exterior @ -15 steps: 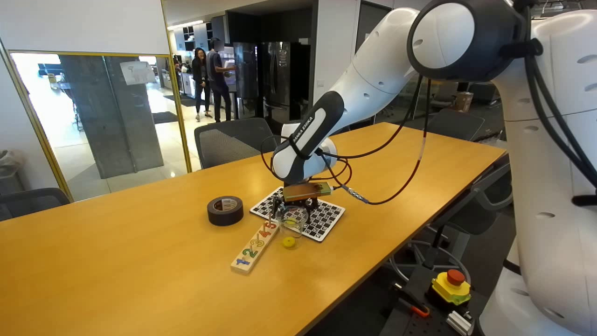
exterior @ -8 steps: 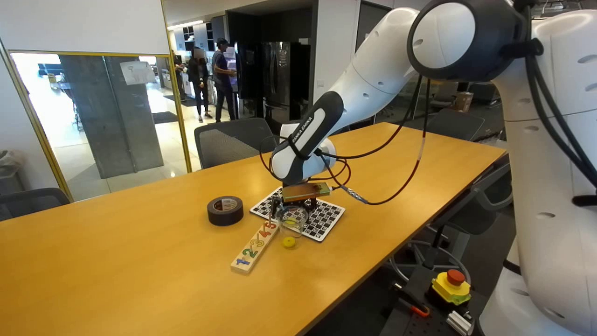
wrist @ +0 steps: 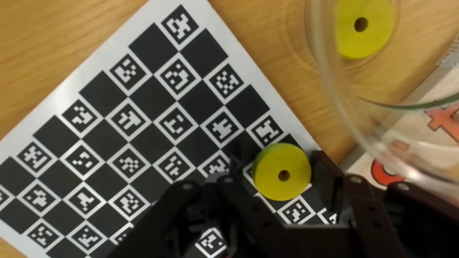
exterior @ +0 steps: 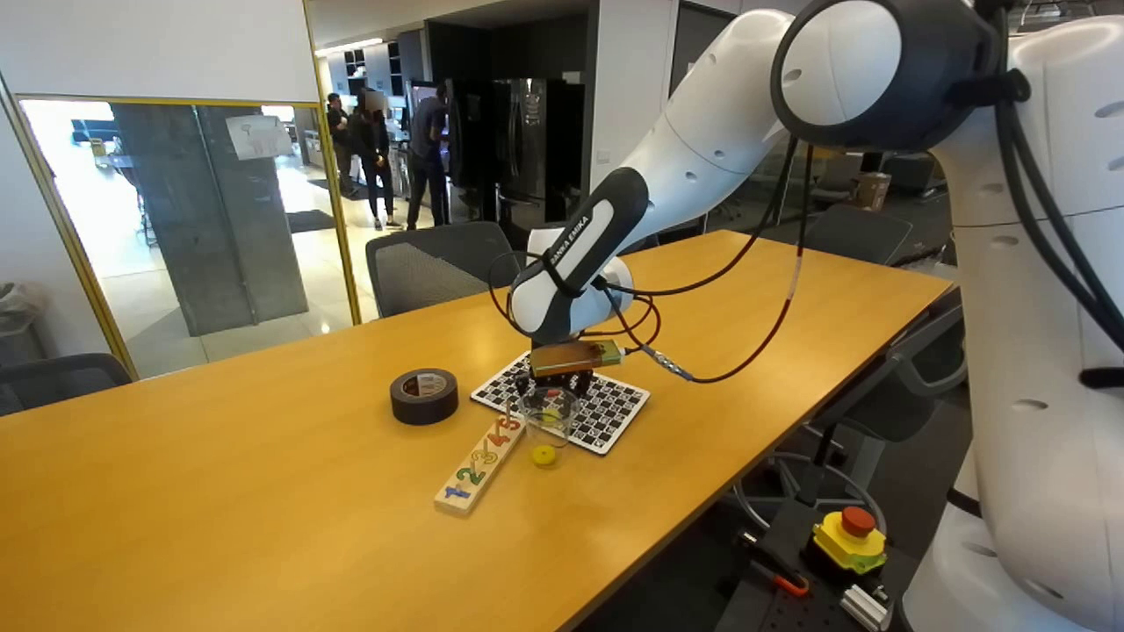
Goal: Put an orange block in the white cup then a yellow block in the clear cup, then put two orange blocks in the white cup then a yellow block in the clear cup and lastly the orange block in the white cup
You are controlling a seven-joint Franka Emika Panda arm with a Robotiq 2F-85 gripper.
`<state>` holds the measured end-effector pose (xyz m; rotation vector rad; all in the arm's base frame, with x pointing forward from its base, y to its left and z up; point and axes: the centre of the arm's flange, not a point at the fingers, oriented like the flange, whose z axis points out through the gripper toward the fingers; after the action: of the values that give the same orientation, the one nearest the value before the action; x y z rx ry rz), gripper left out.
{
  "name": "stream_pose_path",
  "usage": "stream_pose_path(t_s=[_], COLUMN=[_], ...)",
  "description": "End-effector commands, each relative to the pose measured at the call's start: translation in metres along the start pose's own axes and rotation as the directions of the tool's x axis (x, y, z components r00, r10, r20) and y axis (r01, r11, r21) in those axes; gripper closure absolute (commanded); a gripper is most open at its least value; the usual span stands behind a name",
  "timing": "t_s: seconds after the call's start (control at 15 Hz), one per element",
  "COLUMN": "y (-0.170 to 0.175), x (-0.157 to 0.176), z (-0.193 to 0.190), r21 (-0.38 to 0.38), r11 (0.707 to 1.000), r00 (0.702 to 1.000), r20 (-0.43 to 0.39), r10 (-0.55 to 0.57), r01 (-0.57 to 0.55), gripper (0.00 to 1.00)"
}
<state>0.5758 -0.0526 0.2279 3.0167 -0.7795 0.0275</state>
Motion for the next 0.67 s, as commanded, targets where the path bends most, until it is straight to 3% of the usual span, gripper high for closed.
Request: stream_pose_path(t_s=[0.0, 0.33, 0.6], y=[-0.002, 0.001, 0.009], x=[-0.005, -0.013, -0.034], z=[-0.008, -0.023, -0.070], r21=[0.009, 0.000, 0.012], r11=[1.000, 1.000, 1.000], r00=[1.000, 1.000, 0.997], r20=[-0.015, -0.028, -0.069], r10=[0.000, 0.002, -0.021], r01=[0.000, -0.002, 0.022], gripper=[0.80, 0.79, 0.79])
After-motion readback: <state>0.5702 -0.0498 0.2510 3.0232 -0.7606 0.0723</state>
